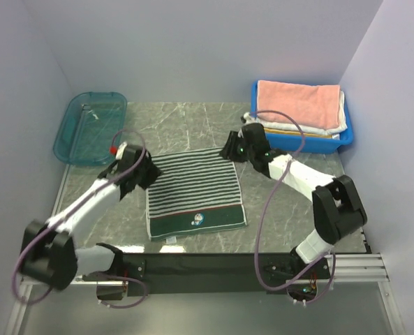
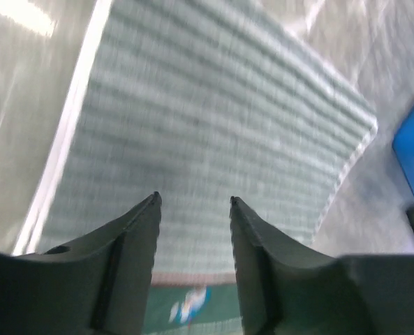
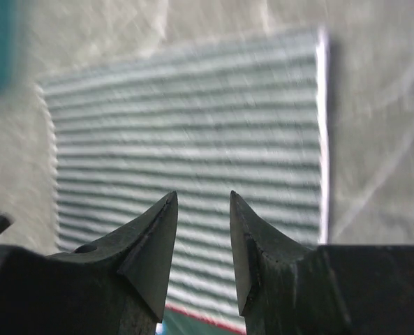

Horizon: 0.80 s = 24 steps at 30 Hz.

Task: Fold and stack the towels
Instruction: Fold the towel

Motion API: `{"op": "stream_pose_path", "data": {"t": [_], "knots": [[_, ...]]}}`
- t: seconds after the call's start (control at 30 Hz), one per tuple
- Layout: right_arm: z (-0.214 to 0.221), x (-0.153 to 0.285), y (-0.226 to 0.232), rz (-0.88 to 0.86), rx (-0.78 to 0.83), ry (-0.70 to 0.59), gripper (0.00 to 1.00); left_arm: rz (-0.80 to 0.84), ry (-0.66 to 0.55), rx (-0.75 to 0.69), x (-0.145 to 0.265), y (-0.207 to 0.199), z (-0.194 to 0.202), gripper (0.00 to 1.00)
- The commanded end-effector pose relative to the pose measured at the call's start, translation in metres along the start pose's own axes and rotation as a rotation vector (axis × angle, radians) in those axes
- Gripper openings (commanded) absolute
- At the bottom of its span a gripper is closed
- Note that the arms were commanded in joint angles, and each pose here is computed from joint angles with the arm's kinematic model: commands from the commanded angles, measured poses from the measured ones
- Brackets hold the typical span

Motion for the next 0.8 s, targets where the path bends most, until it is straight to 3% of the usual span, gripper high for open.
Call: {"op": "stream_pose_path", "data": {"t": [0.0,0.17,0.57,0.77], "knots": [[-0.031,-0.021,-0.001,0.007,0.031,-0.058,0.43,0.012,-0.032,-0.053,-0.039,-0.030,-0.022,0.49],[-0.046,-0.054,-0.002,0.018,0.040,-0.042,0.42,-0.044,-0.007,-0.092,-0.082,-0.054,-0.026,0.38],[-0.022,-0.128,-0.055,0.105,-0.110,0.090,0.39,-0.238,-0.107,-0.005,-0.138,-0.020,-0.073,0.34],[-0.012,-0.132,-0.073,0.184,-0.159,0.099,0.38,-0.334,-0.110,0.076,-0.149,0.015,-0.080,0.34]]}}
Point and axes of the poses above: each gripper's point midway between its finger pads, its own x axis back along the fingers, its own y axis along the line the jaws close on, z = x × y, the point moved 7 cm from there along x, back along the fingers, and after that the axes turned 14 degrees about x, right-handed, at the moved point
